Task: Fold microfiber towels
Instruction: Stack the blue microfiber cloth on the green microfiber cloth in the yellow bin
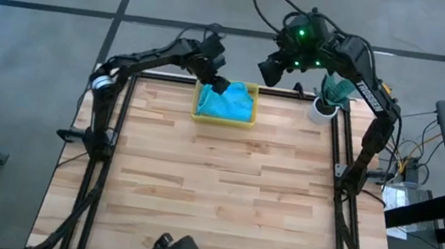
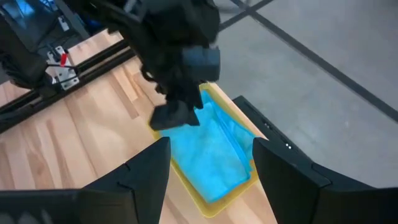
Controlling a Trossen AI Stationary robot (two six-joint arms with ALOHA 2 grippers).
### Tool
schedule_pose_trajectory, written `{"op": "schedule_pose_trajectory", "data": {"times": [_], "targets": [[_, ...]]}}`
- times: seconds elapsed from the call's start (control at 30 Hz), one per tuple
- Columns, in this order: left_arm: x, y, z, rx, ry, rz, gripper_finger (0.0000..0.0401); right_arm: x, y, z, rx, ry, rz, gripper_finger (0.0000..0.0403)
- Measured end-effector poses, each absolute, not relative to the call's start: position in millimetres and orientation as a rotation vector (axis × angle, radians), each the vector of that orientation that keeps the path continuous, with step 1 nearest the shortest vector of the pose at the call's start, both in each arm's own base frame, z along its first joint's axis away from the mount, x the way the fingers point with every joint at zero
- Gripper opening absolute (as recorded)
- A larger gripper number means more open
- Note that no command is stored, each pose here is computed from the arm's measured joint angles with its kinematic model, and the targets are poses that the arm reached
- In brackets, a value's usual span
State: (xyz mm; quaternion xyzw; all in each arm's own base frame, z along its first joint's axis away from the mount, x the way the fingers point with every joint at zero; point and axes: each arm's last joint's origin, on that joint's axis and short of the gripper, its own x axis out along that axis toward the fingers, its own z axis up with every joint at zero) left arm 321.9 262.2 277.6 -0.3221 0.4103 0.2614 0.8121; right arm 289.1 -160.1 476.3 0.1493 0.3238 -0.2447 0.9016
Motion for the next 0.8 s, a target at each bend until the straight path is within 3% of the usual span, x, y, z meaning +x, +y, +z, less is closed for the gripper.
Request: {"op": "schedule_pose_trajectory", "data": {"times": [0.2,0.8], "targets": [[321.9,276.6,255.9,-0.661,1.044,0.672,0.0205,288.7,-160.3,476.9,0.311,0.665,-0.509,0.0224],[320.5,298.9,229.8,-0.711,1.035,0.678,0.0206,292.6,-162.4,479.7,0.375,0.599,-0.534,0.0224]]}}
